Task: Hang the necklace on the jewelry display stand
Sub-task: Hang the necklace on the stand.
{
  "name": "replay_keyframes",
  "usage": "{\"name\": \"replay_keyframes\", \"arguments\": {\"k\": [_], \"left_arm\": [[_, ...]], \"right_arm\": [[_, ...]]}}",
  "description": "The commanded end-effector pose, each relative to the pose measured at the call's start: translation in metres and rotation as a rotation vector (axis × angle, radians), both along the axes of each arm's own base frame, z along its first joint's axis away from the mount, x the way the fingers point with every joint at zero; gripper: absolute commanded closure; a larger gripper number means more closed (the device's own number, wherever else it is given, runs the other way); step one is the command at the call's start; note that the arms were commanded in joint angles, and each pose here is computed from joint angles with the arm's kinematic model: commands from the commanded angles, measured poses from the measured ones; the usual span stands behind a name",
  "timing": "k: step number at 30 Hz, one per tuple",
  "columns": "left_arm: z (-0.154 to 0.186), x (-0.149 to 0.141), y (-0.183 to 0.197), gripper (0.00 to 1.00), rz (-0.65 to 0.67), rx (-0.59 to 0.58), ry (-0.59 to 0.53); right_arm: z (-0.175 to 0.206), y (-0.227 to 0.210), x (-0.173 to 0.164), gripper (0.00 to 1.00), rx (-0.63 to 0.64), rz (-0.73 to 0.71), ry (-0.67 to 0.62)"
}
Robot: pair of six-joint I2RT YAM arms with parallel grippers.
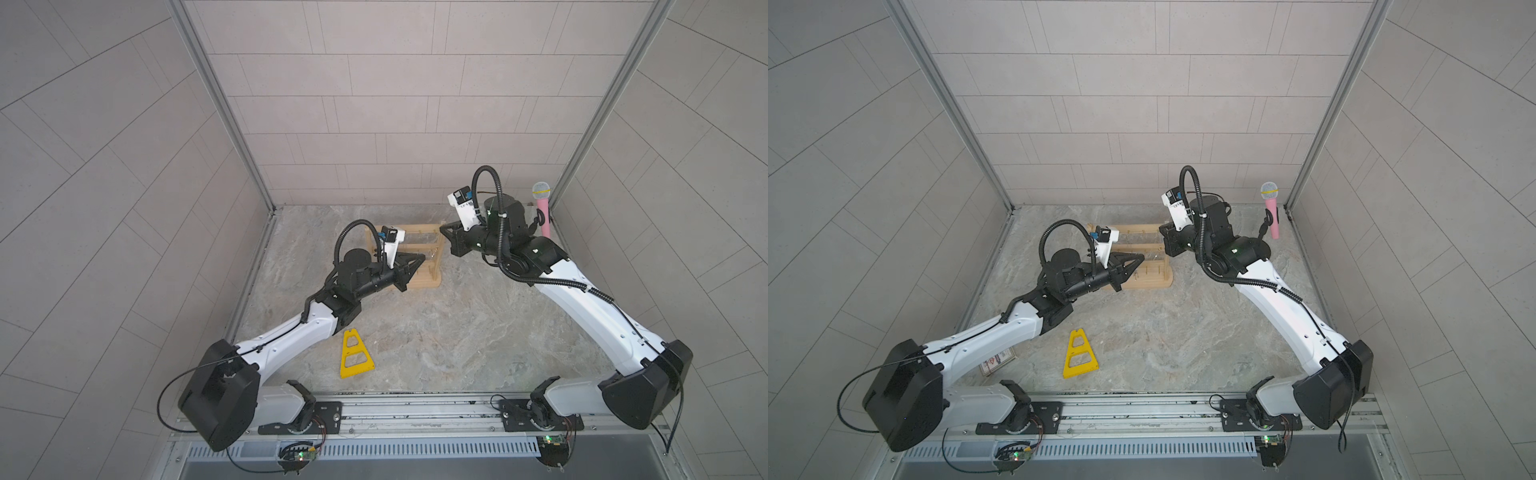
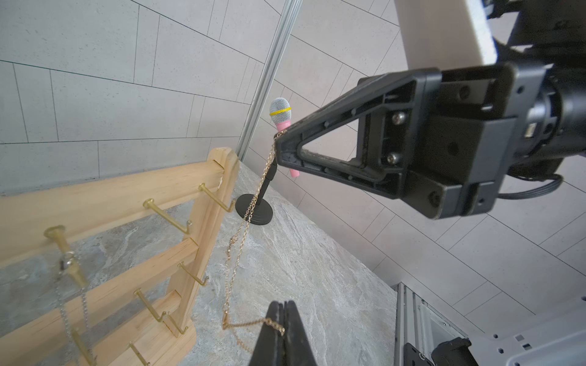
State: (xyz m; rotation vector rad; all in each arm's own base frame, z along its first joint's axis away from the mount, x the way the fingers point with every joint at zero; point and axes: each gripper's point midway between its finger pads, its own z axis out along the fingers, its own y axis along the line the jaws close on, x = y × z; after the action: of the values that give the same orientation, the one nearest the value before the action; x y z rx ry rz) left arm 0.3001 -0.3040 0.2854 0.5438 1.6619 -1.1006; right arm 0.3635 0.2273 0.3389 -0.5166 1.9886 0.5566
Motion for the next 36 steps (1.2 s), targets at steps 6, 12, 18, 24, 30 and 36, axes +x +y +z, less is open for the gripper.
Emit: {"name": "replay_keyframes", "arguments": {"k": [6, 12, 18, 24, 30, 36], "left_arm": [[0.012, 0.003, -0.002, 0.95, -0.010, -0.021, -0.042], [0.011, 0.003, -0.002, 0.95, -0.010, -0.020, -0.042], [0.009, 0.005, -0.004, 0.95, -0.011, -0.016, -0.039], [0.006, 0.007, -0.006, 0.95, -0.013, -0.015, -0.035], [0.008, 0.006, -0.005, 0.95, -0.013, -0.015, -0.041], [0.006, 0.006, -0.005, 0.95, -0.011, -0.013, -0.039]], "right_arm": [[0.013, 0.000, 0.008, 0.95, -0.010, 0.002, -0.041], [0.009, -0.001, 0.012, 0.95, -0.015, -0.001, -0.033], [0.001, -0.003, 0.020, 0.94, -0.024, -0.015, -0.017], [-0.005, -0.005, 0.023, 0.95, -0.028, -0.016, -0.005], [-0.002, -0.005, 0.022, 0.94, -0.023, -0.013, -0.016], [-0.002, -0.003, 0.024, 0.95, -0.020, -0.007, -0.014]]}}
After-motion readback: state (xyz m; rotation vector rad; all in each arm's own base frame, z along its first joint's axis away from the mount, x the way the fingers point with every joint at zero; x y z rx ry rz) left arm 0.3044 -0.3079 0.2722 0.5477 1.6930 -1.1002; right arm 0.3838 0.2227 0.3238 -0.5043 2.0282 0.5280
